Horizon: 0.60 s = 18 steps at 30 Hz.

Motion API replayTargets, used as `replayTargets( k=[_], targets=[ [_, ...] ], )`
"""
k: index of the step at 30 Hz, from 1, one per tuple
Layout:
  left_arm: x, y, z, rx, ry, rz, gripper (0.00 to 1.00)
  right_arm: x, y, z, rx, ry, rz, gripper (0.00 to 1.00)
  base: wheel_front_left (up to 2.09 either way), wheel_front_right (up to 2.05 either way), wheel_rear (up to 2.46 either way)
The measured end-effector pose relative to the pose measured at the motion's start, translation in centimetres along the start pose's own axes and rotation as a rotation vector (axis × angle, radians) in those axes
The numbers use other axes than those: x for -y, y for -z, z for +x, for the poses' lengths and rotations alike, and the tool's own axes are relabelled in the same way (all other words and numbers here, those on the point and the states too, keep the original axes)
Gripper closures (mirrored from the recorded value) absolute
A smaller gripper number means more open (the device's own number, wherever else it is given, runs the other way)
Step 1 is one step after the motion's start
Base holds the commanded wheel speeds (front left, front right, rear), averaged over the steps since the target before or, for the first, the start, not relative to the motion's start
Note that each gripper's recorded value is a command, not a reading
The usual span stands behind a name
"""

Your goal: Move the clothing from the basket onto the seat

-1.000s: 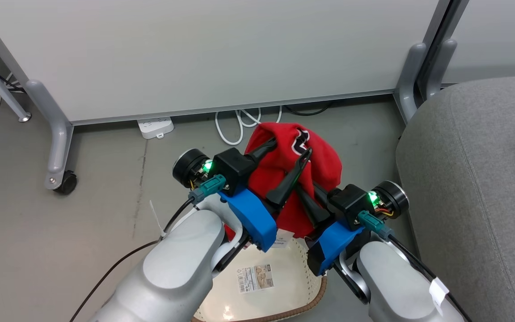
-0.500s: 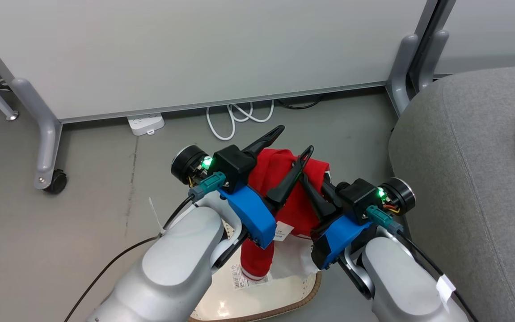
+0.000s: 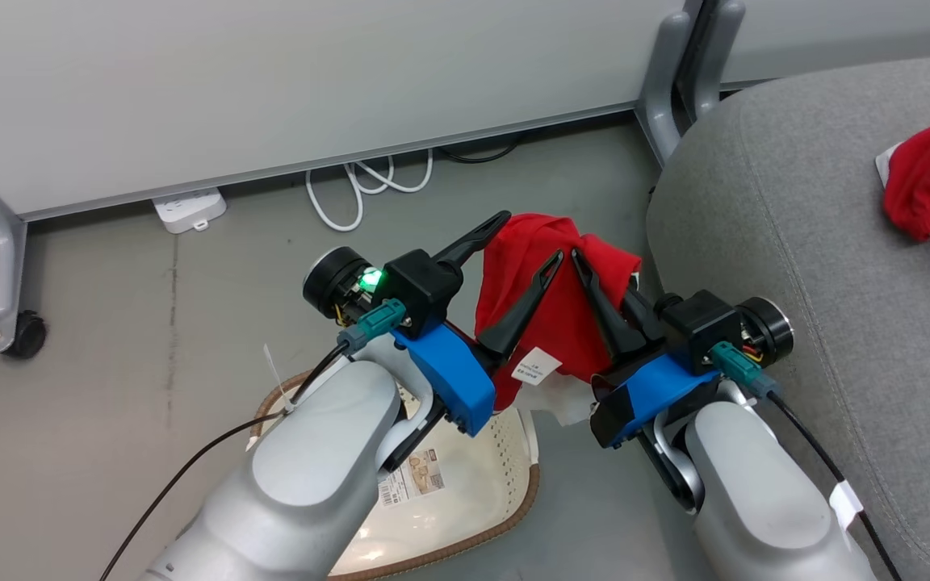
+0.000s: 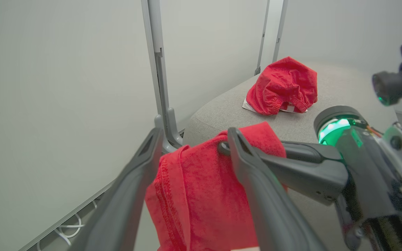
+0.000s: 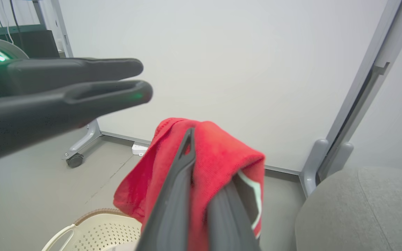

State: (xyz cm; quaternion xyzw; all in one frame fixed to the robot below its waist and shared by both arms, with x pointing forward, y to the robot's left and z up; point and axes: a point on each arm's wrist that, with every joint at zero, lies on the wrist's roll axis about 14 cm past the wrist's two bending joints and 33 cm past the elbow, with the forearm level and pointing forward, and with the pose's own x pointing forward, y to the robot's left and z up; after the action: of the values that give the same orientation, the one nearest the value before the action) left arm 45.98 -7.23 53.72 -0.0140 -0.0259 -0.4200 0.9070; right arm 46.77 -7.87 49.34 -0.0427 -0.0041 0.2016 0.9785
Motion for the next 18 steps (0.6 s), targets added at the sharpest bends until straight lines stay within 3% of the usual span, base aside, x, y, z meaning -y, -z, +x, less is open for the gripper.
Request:
replayTargets(
  k=[18],
  targets=[
    [4.3, 2.5, 4.4, -0.007, 0.178, -0.039, 0.00, 11.6, 0.8, -5.5, -0.010, 0.348, -0.013, 1.00, 0.00, 0.00, 0.00]
  ],
)
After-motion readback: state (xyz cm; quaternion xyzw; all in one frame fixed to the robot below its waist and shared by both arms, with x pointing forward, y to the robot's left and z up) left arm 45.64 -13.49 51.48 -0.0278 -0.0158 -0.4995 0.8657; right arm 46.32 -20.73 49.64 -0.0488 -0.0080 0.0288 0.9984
